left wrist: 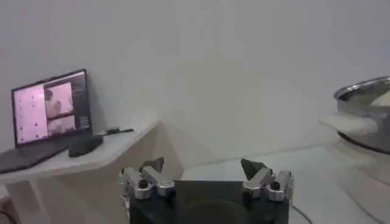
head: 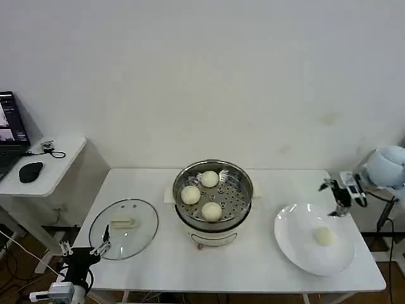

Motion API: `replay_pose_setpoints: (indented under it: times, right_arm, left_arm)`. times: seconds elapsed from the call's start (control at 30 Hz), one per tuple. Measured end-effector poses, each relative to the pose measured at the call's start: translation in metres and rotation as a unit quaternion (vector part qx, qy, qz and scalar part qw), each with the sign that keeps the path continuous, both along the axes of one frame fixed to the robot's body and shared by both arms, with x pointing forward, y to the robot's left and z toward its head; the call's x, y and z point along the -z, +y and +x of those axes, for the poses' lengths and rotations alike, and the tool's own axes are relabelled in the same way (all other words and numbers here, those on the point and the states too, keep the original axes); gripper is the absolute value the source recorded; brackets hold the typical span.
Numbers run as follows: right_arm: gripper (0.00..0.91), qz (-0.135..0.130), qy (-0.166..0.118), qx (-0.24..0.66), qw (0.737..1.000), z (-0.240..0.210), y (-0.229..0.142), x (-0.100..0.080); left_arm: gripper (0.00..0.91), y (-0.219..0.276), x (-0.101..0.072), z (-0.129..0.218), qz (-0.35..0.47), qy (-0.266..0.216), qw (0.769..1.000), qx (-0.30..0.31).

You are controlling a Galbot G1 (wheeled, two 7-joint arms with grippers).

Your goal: Take steamed baozi put them in steamer then cover it.

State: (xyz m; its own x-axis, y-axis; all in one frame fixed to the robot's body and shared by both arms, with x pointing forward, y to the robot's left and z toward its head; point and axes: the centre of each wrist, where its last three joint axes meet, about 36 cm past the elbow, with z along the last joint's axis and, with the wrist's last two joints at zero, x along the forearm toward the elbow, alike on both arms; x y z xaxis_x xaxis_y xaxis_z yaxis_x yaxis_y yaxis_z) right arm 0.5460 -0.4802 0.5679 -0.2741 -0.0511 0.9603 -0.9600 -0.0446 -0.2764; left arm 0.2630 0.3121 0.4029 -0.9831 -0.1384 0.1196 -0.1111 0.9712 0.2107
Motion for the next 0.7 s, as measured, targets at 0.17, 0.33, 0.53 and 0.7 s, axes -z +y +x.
replay_pose_setpoints:
  times: [0.17,0.33,0.53,0.7]
  right_arm:
    - [0.907,-0.005,0.020,0.013,1.000,-0.009,-0.013,0.025]
    - [0.907,-0.006,0.036,0.016,0.999,-0.012,-0.018,0.047]
    - [0.907,-0.006,0.042,0.017,0.999,-0.011,-0.019,0.066]
    - [0.897,-0.009,0.045,0.018,0.999,-0.007,-0.020,0.080]
  left_arm:
    - [0.907,-0.002,-0.001,0.003,-0.004,0.001,1.000,0.006]
    - [0.907,-0.002,-0.001,0.002,-0.004,0.006,1.000,0.008]
    - [0.907,-0.002,-0.001,0.002,-0.005,0.007,1.000,0.009]
    - [0.907,0.001,-0.002,0.001,-0.002,0.008,1.000,0.008]
